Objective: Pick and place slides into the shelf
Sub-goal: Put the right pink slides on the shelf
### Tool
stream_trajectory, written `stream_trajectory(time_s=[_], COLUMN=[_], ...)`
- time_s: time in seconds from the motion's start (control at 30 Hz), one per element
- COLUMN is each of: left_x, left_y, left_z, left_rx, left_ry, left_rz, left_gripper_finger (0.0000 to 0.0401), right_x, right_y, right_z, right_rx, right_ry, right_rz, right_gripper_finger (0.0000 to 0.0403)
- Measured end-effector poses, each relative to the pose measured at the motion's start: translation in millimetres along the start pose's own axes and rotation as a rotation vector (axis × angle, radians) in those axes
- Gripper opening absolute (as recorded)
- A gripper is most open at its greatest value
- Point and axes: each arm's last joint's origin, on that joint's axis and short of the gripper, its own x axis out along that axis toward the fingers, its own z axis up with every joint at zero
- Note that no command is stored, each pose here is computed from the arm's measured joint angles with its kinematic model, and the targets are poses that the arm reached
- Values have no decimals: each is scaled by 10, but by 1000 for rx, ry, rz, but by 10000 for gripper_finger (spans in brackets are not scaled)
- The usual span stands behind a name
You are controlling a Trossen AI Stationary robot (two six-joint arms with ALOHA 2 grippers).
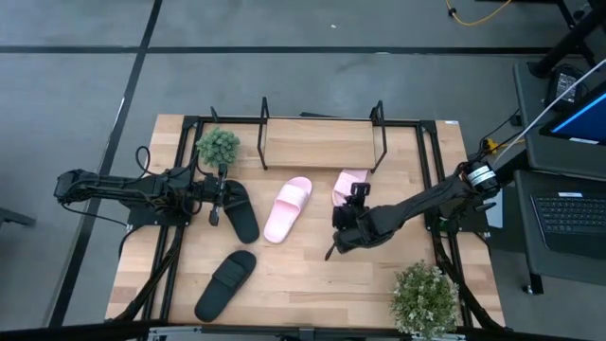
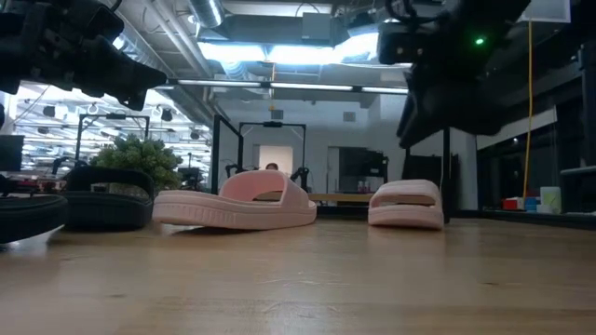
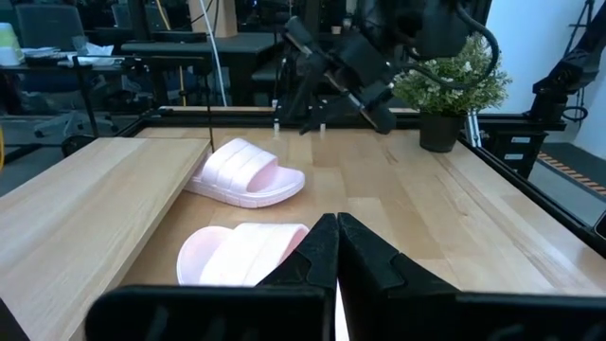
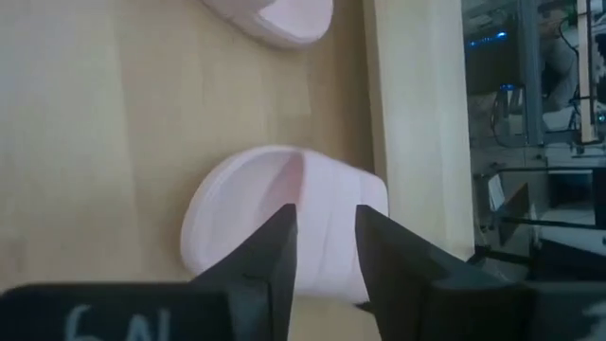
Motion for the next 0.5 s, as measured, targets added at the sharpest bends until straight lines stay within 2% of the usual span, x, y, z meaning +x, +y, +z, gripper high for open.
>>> stream_trajectory(time_s=[0.33, 0.5], left_x=[0, 0], left_y=[0, 0], left_z=[0, 0], left_rx=[3, 4], left_ry=[0, 0], left_rz=[0, 0], left_gripper_finger=[0, 0], right_x=[-137, -284], right_y=[101, 12], right_z=[-17, 148], right_rx=[14, 55], right_ry=[-34, -71], right_rz=[24, 41], right_gripper_finger=[98, 98])
